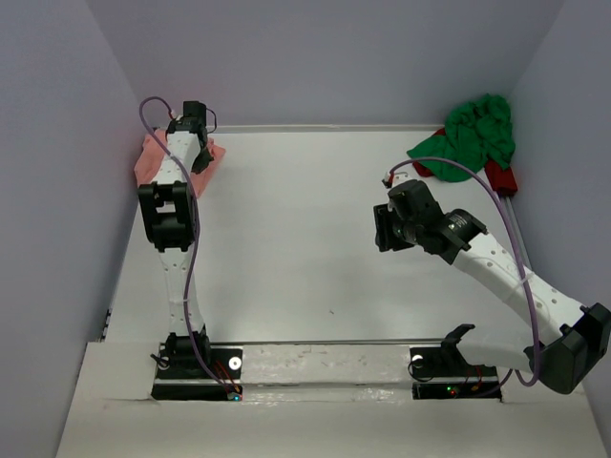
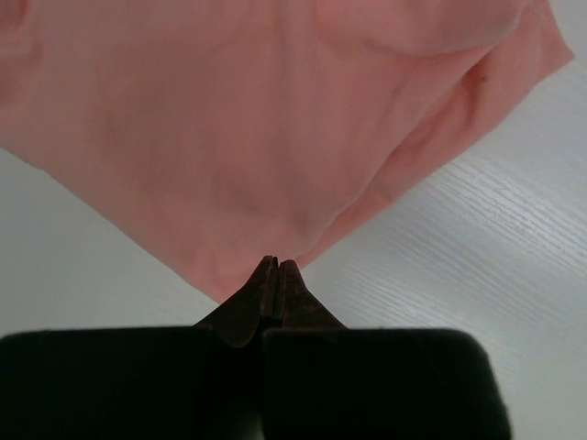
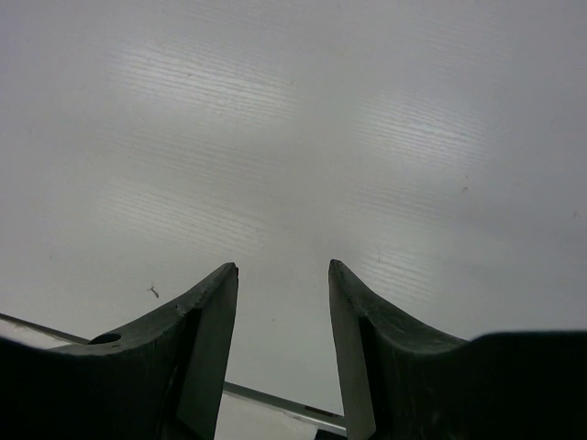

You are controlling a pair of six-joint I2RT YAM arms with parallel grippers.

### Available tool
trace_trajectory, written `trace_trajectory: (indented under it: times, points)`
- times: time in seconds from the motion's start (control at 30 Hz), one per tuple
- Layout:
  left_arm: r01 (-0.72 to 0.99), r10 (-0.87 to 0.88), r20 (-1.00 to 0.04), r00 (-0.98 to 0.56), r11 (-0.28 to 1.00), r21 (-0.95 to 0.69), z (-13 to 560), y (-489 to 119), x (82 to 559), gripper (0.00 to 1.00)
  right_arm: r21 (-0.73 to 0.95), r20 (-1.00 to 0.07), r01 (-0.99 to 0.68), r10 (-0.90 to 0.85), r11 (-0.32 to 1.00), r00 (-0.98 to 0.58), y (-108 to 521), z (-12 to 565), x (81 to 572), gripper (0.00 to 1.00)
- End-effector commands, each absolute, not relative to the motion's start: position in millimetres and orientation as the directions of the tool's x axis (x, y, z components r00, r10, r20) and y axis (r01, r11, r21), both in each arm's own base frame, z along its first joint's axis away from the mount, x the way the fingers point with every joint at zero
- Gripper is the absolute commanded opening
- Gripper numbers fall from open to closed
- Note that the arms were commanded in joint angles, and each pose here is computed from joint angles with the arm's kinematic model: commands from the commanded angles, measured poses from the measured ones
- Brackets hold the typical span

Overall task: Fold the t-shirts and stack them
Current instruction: Put the neatly folded tshirt into the corner of the board with the left arm

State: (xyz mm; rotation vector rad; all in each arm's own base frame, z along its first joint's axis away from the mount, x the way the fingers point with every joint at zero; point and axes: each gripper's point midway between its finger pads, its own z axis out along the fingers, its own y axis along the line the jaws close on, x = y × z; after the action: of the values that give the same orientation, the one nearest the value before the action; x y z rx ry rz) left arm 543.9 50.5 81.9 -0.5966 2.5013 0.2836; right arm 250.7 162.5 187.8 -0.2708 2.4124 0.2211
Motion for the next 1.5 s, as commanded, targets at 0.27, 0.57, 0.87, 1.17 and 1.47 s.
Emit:
trace_trajectory:
  times: [0.27, 0.57, 0.87, 1.17, 1.47]
  points:
    - [-0.51, -0.364, -0.534, -0.763, 0.847, 0.152, 66.9, 75.5, 545.8, 0.0, 0.073, -0.679, -0.25, -0.135, 0.965, -0.722, 163.9, 196.7, 257.4, 0.5]
    - [-0.505, -0.365, -0.525, -0.769, 0.85, 0.15, 47.0, 81.9, 555.7, 0.0, 0.068, -0.662, -0.246, -0.141, 0.967, -0.736, 165.7, 189.8, 259.1, 0.5]
    - [-0.462, -0.351, -0.557, -0.753, 0.884, 0.067, 47.1, 73.6, 580.1, 0.0, 0.057, -0.652, -0.238, -0.144, 0.97, -0.744, 165.2, 185.2, 260.9, 0.5]
    - [-0.431, -0.357, -0.572, -0.739, 0.902, -0.006, 45.5, 73.8, 597.5, 0.0, 0.055, -0.637, -0.237, -0.149, 0.97, -0.756, 167.5, 180.1, 262.4, 0.5]
    - [-0.444, -0.365, -0.614, -0.7, 0.896, -0.026, 57.4, 94.1, 606.6, 0.01, 0.053, -0.608, -0.236, -0.156, 0.97, -0.778, 168.9, 168.3, 260.7, 0.5]
